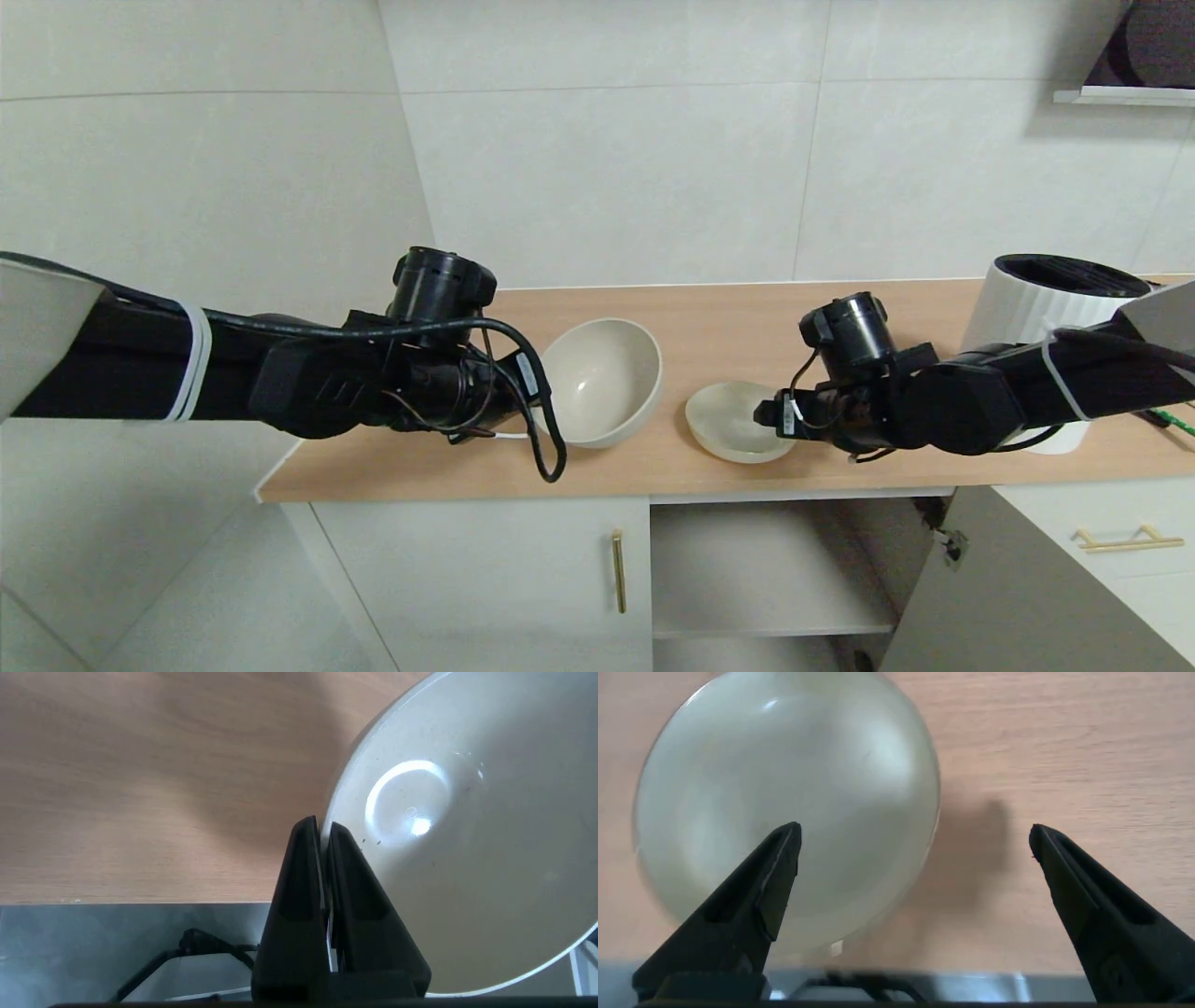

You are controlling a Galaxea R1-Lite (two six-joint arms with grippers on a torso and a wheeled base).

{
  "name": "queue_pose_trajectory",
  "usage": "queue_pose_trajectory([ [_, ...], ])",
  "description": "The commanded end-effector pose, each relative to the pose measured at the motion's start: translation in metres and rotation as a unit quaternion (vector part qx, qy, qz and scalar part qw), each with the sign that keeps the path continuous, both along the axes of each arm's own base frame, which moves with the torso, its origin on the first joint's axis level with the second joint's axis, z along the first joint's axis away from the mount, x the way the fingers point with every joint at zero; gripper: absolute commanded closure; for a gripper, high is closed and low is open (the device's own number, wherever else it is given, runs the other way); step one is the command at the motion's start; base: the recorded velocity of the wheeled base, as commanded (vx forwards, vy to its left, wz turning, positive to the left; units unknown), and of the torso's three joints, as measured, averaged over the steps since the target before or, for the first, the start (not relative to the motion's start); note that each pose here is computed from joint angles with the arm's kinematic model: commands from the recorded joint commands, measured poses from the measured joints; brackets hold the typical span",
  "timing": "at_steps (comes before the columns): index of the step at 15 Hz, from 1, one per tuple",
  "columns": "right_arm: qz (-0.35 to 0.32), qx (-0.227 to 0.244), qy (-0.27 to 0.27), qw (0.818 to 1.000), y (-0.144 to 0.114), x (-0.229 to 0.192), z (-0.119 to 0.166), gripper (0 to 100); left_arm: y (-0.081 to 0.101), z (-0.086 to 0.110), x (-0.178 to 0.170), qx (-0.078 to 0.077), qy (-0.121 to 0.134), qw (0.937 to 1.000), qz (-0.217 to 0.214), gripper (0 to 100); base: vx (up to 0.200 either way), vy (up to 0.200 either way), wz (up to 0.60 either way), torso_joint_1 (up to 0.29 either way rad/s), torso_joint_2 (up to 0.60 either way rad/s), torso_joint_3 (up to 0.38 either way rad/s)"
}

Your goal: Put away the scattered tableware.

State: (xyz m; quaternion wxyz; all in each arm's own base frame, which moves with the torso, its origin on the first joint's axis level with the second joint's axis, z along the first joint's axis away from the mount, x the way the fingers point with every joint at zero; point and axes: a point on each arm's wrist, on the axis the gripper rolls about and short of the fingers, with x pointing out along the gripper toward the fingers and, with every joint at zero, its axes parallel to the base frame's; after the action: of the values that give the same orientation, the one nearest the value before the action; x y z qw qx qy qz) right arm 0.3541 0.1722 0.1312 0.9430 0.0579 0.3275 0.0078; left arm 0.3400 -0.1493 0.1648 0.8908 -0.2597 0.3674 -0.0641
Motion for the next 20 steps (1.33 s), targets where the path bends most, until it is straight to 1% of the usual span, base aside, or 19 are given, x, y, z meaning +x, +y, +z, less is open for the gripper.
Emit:
queue_pose_trajectory([
  [1, -0.003, -0.003, 0.006, 1.0, 0.003, 0.005, -0.008, 0, 0.0, 0.002, -0.001, -0.001, -0.003, 1.0, 0.001, 100, 0.0, 0.0, 0.0, 0.0, 0.0, 0.0],
  [6, -0.008, -0.004, 0.009, 1.0, 0.002, 0.009, -0.012, 0, 0.003, 0.003, 0.0, -0.002, -0.004, 1.0, 0.004, 100, 0.0, 0.0, 0.0, 0.0, 0.0, 0.0],
  [7, -0.008, -0.004, 0.009, 1.0, 0.002, 0.009, -0.012, 100, 0.004, 0.003, 0.0, -0.003, -0.005, 1.0, 0.006, 100, 0.0, 0.0, 0.0, 0.0, 0.0, 0.0],
  [8, -0.01, -0.002, 0.01, 1.0, 0.001, 0.01, -0.013, 100, 0.005, 0.006, -0.001, -0.004, -0.009, 0.9999, 0.006, 100, 0.0, 0.0, 0.0, 0.0, 0.0, 0.0],
  [17, -0.011, 0.004, 0.008, 1.0, 0.001, 0.009, -0.01, 100, 0.007, 0.008, -0.001, -0.005, -0.011, 0.9999, 0.009, 100, 0.0, 0.0, 0.0, 0.0, 0.0, 0.0],
  [19, -0.01, 0.009, 0.002, 1.0, 0.0, 0.007, -0.003, 100, 0.009, 0.013, -0.006, -0.007, -0.015, 0.9998, 0.007, 100, 0.0, 0.0, 0.0, 0.0, 0.0, 0.0],
  [20, -0.01, 0.016, -0.007, 1.0, -0.003, 0.002, 0.007, 100, 0.011, 0.018, -0.013, -0.011, -0.02, 0.9997, 0.001, 100, 0.0, 0.0, 0.0, 0.0, 0.0, 0.0],
])
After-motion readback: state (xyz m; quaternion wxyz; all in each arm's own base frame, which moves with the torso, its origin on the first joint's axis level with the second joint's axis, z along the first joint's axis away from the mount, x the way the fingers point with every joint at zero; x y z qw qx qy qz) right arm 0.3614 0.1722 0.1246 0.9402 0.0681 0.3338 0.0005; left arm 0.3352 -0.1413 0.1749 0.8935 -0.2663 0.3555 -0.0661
